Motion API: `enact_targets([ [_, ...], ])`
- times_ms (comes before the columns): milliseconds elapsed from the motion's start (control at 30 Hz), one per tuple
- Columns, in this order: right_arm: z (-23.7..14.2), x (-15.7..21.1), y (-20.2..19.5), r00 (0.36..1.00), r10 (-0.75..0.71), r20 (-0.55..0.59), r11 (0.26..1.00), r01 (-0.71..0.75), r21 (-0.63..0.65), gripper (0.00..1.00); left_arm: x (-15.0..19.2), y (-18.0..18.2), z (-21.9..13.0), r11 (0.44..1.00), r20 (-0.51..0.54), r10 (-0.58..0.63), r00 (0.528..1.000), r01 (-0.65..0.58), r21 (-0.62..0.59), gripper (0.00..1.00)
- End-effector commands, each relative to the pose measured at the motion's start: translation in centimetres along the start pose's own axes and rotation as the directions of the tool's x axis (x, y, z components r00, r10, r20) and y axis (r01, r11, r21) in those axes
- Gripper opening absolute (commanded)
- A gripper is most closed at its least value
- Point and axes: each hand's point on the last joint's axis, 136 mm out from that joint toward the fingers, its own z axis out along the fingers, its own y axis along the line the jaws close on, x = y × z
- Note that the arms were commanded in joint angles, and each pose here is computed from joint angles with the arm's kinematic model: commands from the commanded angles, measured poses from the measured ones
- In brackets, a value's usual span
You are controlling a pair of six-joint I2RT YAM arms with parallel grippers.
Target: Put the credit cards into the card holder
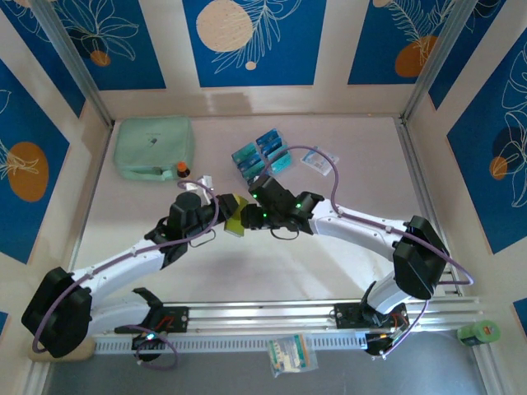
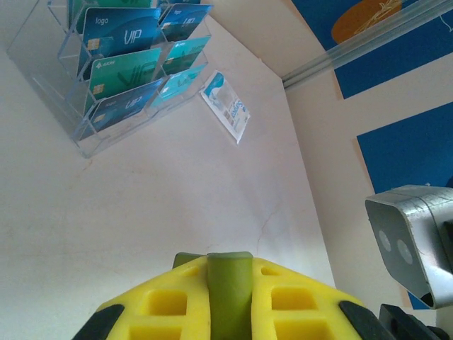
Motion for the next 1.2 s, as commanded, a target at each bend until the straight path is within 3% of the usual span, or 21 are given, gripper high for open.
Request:
enact_targets([
  [0,1.0,0.9,-5.0,1.0,0.031,-0.006,0.982,-0.029,0.187,0.25,-1.0,-3.3,-0.4,0.994,0.034,-0.002,0.999,-0.002,0.113,0.0],
  [233,2.0,1.7,-6.6,0.997,0.069,-0.018,0.978,-0.064,0.2,0.0,-0.9,-3.4,-0.3,0.993,0.031,-0.007,0.999,0.003,0.119,0.0],
  [533,2.8,4.2,-14.6,0.969,0.246,-0.017,0.94,-0.234,0.25,0.0,-0.6,-3.7,-0.2,0.992,0.024,-0.012,1.0,0.009,0.125,0.0],
  [700,1.7,4.0,-14.6,0.966,0.259,-0.009,0.943,-0.251,0.22,0.0,-0.4,-3.8,0.4,0.992,0.016,-0.014,1.0,0.012,0.124,0.0],
  [833,-0.5,2.4,-11.9,0.969,0.246,0.032,0.962,-0.248,0.116,0.0,-0.1,-3.6,0.9,0.993,0.006,-0.012,1.0,0.012,0.114,0.0],
  [867,-1.2,1.8,-11.1,0.971,0.234,0.045,0.967,-0.237,0.091,0.03,0.0,-3.6,1.0,0.994,0.003,-0.013,1.0,0.012,0.112,0.0],
  [1033,-4.1,-0.5,-6.4,0.984,0.153,0.093,0.988,-0.153,-0.004,0.41,0.3,-3.5,1.4,0.994,-0.004,-0.009,1.0,0.01,0.106,0.0],
  [1167,-4.3,-1.2,-3.6,0.989,0.116,0.09,0.993,-0.112,-0.048,0.52,0.3,-3.5,1.3,0.995,0.0,-0.005,1.0,0.005,0.104,0.0],
])
